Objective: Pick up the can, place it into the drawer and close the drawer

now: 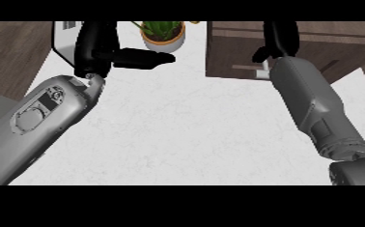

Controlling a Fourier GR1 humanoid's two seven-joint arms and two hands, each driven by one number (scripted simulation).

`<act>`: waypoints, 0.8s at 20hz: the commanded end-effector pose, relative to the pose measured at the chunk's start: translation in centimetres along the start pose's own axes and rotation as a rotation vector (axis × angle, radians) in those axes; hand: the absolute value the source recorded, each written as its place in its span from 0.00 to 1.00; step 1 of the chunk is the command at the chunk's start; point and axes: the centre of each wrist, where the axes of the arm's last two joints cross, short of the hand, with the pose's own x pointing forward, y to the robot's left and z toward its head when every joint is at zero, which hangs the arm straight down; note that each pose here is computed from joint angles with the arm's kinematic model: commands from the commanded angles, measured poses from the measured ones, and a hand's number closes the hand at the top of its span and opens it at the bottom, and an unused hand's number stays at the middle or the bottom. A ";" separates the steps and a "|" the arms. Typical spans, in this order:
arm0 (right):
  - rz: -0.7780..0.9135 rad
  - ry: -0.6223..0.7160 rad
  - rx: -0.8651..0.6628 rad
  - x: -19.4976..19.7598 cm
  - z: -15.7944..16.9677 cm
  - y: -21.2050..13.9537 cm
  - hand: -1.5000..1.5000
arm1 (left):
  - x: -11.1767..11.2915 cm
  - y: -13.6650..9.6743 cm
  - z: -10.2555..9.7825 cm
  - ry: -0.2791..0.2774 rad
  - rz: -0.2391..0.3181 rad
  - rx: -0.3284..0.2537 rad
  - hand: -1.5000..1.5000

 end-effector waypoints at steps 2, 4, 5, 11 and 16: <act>-0.234 -0.014 -0.077 4.0 -2.5 -1.6 0.00 | -0.5 -0.5 0.5 0.001 0.008 0.000 0.00; -0.300 0.013 -0.082 4.3 -1.8 -0.8 0.00 | -0.8 0.9 0.7 -0.001 0.002 -0.001 0.00; -0.328 0.026 -0.102 3.1 -2.2 -1.4 0.00 | -0.8 0.8 0.9 -0.009 -0.001 0.009 0.00; -0.553 0.066 -0.126 5.5 -2.2 -1.1 0.00 | -2.5 0.9 1.8 0.018 -0.008 0.013 0.00; -0.804 0.107 -0.114 5.6 -2.7 -1.5 0.00 | -1.6 2.2 1.1 0.025 -0.001 0.043 0.00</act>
